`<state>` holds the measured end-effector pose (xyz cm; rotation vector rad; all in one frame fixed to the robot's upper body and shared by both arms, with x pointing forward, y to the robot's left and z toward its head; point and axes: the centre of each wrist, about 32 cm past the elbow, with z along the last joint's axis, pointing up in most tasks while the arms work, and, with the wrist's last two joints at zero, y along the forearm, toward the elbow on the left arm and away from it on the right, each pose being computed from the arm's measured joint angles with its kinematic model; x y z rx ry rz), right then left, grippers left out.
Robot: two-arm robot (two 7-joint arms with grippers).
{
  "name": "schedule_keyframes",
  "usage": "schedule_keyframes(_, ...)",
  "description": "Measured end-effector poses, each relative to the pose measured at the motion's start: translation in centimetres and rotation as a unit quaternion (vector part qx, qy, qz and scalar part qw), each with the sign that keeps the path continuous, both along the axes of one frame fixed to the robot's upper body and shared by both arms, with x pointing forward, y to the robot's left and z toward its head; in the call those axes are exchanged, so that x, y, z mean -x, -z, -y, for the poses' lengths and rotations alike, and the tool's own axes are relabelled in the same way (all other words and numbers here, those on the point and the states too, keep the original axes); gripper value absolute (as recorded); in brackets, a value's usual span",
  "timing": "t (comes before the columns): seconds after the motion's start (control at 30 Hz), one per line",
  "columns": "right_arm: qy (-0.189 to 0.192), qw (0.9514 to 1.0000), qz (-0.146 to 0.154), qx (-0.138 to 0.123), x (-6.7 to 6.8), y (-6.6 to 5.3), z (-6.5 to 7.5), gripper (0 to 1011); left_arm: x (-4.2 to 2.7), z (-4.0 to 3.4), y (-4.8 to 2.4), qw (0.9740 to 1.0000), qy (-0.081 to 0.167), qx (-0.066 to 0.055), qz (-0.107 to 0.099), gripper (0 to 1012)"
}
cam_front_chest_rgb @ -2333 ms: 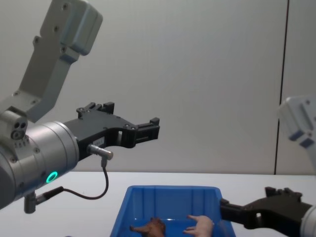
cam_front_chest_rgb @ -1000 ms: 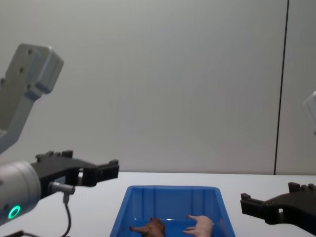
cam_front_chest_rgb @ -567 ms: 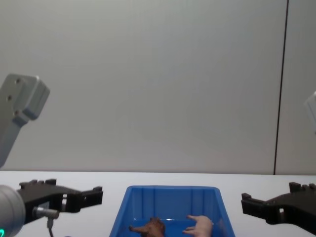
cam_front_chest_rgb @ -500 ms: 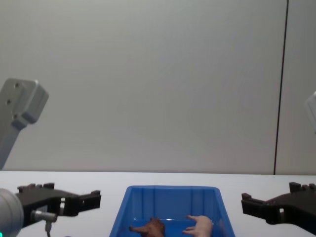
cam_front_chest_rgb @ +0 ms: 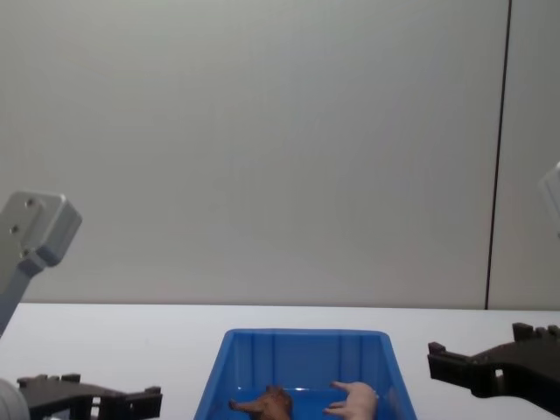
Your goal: Pick up the two dolls from the table and place them into the box.
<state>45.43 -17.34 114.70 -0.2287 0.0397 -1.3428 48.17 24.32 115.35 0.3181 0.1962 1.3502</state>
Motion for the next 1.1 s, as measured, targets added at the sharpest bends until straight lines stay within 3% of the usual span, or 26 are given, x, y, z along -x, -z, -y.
schedule_keyframes(0.3, 0.000, 1.0000, 0.000, 0.000, 0.0, 0.0, 0.0, 1001, -0.37, -0.16, 0.65, 0.9998, 0.001, 0.002, -0.018, 1000)
schedule_keyframes(0.47, 0.000, 1.0000, 0.000, 0.000, 0.0, 0.0, 0.0, 1001, -0.58, -0.20, 0.92, 0.9997, 0.003, 0.004, -0.025, 906)
schedule_keyframes(0.6, 0.000, 1.0000, 0.000, 0.000, 0.0, 0.0, 0.0, 1001, -0.81, -0.20, 1.16, 0.9995, 0.005, 0.006, -0.031, 758)
schedule_keyframes(0.83, 0.000, 1.0000, 0.000, 0.000, 0.0, 0.0, 0.0, 1001, -1.11, -0.24, 1.61, 0.9990, 0.007, 0.008, -0.042, 586)
schedule_keyframes(0.87, 0.000, 1.0000, 0.000, 0.000, 0.0, 0.0, 0.0, 1001, -1.16, -0.26, 1.72, 0.9989, 0.007, 0.009, -0.045, 516)
schedule_keyframes(1.07, 0.000, 1.0000, 0.000, 0.000, 0.0, 0.0, 0.0, 1001, -1.28, -0.25, 2.01, 0.9986, 0.007, 0.010, -0.052, 309)
schedule_keyframes(1.1, 0.000, 1.0000, 0.000, 0.000, 0.0, 0.0, 0.0, 1001, -1.28, -0.25, 2.01, 0.9986, 0.007, 0.010, -0.052, 309)
